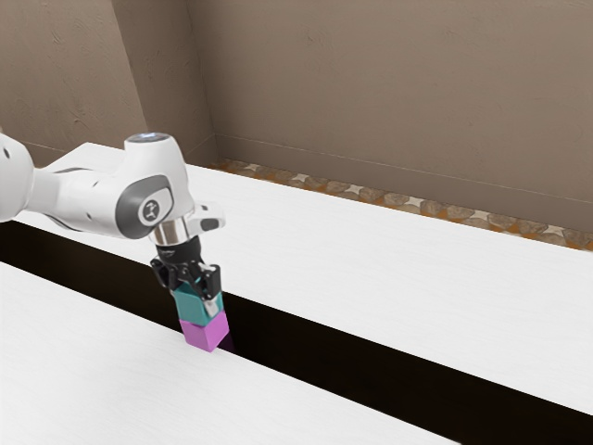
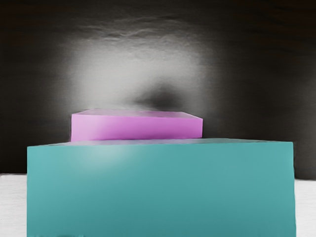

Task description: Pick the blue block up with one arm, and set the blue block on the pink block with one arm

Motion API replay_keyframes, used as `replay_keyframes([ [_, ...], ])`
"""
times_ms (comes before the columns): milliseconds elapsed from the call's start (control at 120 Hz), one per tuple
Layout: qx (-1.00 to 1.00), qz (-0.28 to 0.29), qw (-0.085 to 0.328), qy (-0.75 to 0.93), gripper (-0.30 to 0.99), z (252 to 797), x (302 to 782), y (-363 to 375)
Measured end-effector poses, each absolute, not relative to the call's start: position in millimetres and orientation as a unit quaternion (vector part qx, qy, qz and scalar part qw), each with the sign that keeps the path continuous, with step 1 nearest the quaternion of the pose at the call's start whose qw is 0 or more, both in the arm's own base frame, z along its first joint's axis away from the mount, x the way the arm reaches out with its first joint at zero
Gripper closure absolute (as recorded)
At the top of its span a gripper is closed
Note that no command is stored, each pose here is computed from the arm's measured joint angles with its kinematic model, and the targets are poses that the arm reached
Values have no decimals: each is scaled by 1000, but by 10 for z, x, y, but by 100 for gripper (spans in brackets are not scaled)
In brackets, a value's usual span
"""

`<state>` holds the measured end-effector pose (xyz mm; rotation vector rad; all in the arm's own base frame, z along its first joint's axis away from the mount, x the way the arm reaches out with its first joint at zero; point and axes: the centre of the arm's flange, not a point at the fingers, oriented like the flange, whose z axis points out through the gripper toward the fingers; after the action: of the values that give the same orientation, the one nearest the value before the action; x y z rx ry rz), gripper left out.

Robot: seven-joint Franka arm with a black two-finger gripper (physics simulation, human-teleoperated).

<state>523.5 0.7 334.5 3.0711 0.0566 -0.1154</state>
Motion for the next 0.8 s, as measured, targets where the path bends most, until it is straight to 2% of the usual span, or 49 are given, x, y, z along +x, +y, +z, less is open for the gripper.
replay_keyframes([
  [75,999,-38,33,18,33,3341,5235,32],
  [350,999,-23,40,8,11,3497,5233,-6],
  [425,999,28,40,1,8,4088,5379,-7],
  [467,997,70,40,-4,7,4644,5556,-9],
  [517,993,114,23,-19,5,5350,5706,6],
  [558,991,130,9,-28,4,5742,5710,28],
  [667,991,127,-4,-33,3,6406,5573,93],
  [800,997,69,-6,-36,1,6403,5424,220],
])
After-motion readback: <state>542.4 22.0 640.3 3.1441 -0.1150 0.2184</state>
